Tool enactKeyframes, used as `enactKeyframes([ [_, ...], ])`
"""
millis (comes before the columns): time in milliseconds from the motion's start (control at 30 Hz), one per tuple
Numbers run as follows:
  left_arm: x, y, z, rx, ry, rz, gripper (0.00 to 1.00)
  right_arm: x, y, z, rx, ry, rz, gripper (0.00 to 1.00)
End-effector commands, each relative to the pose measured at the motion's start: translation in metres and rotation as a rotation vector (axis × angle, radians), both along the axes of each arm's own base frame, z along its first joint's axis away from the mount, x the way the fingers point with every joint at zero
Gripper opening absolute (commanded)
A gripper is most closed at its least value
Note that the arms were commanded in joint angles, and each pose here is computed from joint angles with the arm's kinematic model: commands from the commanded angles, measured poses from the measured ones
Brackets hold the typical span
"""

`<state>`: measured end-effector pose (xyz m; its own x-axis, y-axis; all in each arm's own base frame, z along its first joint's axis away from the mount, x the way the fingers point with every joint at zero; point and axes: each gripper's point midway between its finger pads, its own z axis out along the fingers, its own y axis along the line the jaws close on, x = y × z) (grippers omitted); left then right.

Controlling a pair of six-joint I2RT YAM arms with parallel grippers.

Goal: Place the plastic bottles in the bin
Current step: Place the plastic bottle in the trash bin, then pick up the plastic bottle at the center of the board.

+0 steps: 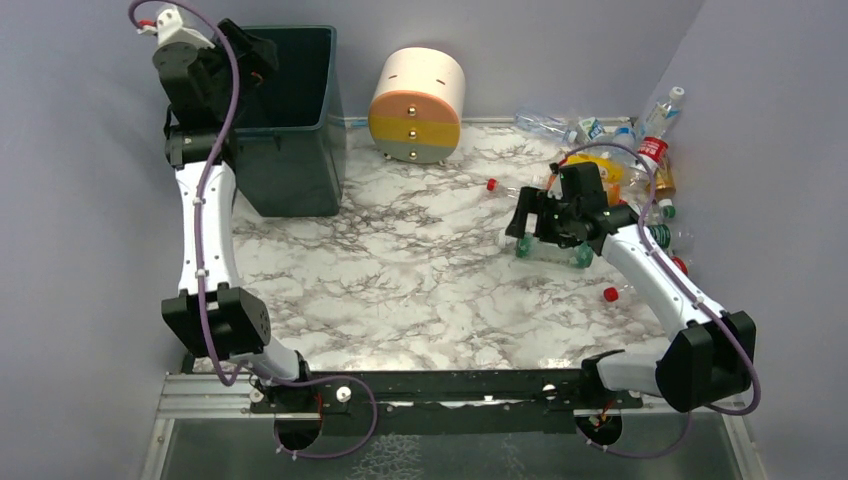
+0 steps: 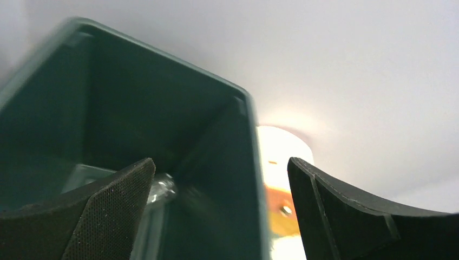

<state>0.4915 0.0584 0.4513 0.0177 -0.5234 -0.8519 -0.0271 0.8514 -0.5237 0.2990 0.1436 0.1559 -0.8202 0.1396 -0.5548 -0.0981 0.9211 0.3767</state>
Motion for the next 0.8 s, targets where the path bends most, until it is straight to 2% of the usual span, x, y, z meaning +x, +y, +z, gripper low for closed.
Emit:
enactKeyframes([
  [0, -0.048, -0.080, 0.019, 0.065, -0.017, -0.210, 0.99, 0.024, -0.032, 0.010, -0.136, -0.098, -0.107, 0.99],
  [67, -0.063, -0.114, 0.002, 0.066, 0.018, -0.293, 0.99, 0.033, -0.042, 0.019, -0.213, -0.147, -0.089, 0.99],
  [200, -0.094, -0.164, -0.064, 0.044, 0.148, -0.407, 0.99, 0.049, -0.042, 0.026, -0.301, -0.238, 0.041, 0.99],
  [333, -0.122, -0.200, -0.122, 0.057, 0.259, -0.495, 0.99, 0.059, -0.050, 0.000, -0.428, -0.169, 0.143, 0.98],
  [400, -0.134, -0.213, -0.142, 0.065, 0.298, -0.528, 0.99, 0.062, -0.047, -0.016, -0.446, -0.142, 0.203, 0.96],
  [567, -0.152, -0.231, -0.171, 0.090, 0.355, -0.585, 0.99, 0.068, -0.046, -0.049, -0.493, -0.028, 0.281, 0.96],
  [767, -0.158, -0.237, -0.178, 0.109, 0.370, -0.613, 0.99, 0.064, -0.033, -0.080, -0.491, 0.075, 0.367, 0.97],
])
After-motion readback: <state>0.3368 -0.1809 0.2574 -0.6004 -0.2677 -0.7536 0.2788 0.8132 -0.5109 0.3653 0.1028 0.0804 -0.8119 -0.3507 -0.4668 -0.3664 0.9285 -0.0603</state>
